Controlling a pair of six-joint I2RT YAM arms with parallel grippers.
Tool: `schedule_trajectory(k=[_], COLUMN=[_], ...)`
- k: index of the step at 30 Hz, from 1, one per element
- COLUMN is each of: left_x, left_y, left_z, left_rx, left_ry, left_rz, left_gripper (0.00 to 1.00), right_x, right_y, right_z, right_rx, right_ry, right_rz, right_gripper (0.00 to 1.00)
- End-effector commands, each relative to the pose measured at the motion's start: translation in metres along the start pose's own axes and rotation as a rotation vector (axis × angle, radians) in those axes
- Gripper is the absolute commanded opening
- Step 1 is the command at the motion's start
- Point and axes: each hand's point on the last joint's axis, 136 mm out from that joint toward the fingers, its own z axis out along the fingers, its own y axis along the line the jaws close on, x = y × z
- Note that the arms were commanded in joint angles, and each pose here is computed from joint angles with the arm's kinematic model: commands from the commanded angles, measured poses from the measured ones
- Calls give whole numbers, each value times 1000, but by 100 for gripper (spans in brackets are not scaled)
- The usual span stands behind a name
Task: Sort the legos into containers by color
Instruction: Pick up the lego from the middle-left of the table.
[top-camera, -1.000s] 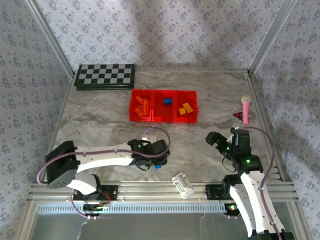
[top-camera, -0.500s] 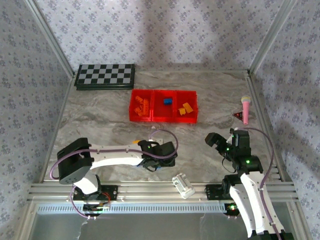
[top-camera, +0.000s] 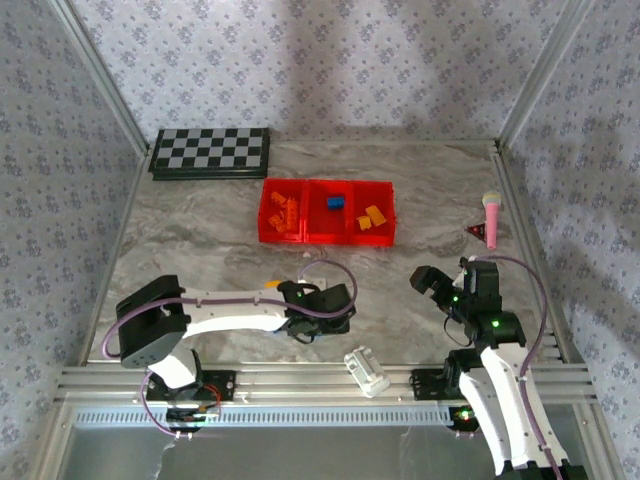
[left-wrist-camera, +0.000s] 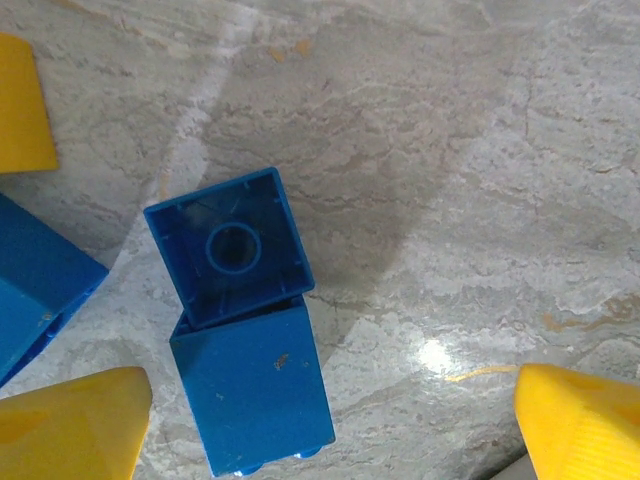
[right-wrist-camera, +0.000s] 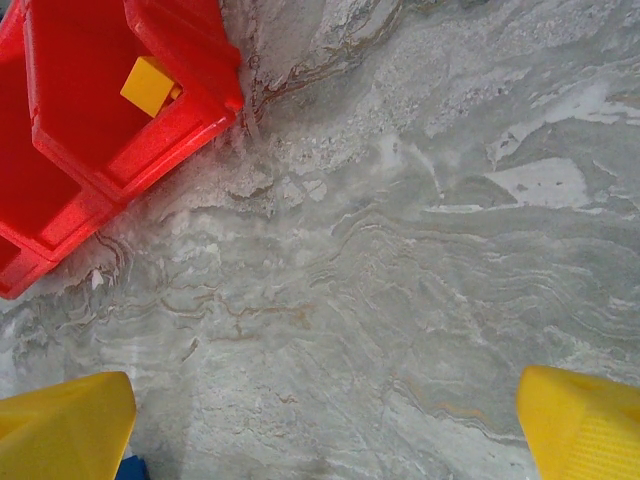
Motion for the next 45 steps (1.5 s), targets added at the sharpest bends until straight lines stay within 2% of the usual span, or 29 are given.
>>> schedule_trajectory(k=[1, 21, 24, 26, 31, 34, 39, 45], left_x=[6, 5, 4, 3, -2, -10, -31, -93], left_y=[-1, 28, 29, 30, 32, 28, 20, 12], left_z=[6, 23, 23, 22, 18, 7, -36, -97], left_rx=[-10, -132, -141, -143, -146, -110, -73, -102], left_ry=[17, 5, 4, -1, -27, -62, -133, -295], left_rz=[-8, 1, 10, 6, 16, 42, 116, 212], left_gripper=[90, 54, 47, 38, 34, 31, 30, 32], right_x=[7, 8, 8, 8, 9, 9, 6, -6], right_y=[-4, -6, -5, -6, -8, -8, -7, -3], right_z=[0, 1, 0, 0, 1, 0, -3, -2], right_rx=[4, 5, 4, 7, 12, 15, 19, 11], right_ry=[24, 24, 23, 25, 26, 24, 11, -30], right_rz=[25, 31, 31, 32, 33, 33, 33, 48], right_gripper=[100, 100, 100, 100, 100, 100, 100, 100])
